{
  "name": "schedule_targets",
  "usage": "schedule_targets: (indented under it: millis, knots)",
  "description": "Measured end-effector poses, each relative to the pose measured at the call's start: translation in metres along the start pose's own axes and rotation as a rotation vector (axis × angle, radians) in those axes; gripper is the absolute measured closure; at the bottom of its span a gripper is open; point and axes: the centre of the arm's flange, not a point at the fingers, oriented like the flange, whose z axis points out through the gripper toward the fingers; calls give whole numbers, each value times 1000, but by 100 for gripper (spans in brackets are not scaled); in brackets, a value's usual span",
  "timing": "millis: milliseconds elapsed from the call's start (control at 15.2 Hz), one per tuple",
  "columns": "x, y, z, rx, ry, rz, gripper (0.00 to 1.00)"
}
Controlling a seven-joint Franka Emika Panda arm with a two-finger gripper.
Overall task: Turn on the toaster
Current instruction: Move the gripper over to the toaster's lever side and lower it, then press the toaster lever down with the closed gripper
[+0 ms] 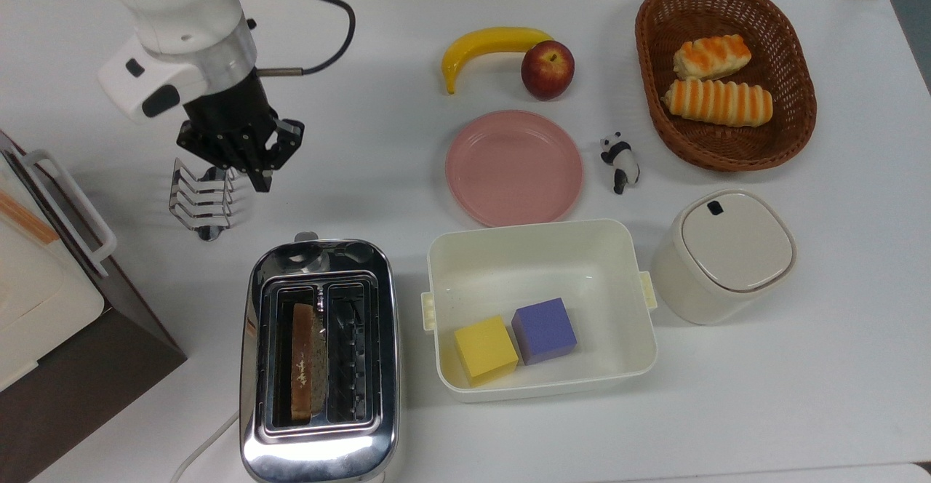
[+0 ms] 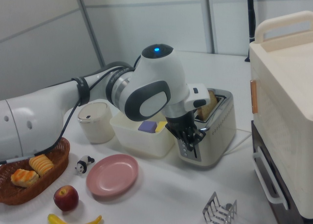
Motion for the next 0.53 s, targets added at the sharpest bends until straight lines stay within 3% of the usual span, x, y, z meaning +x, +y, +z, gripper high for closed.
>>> schedule_targets:
  millis: [528]
  knots:
    - [14, -11, 33, -13, 50, -18, 99]
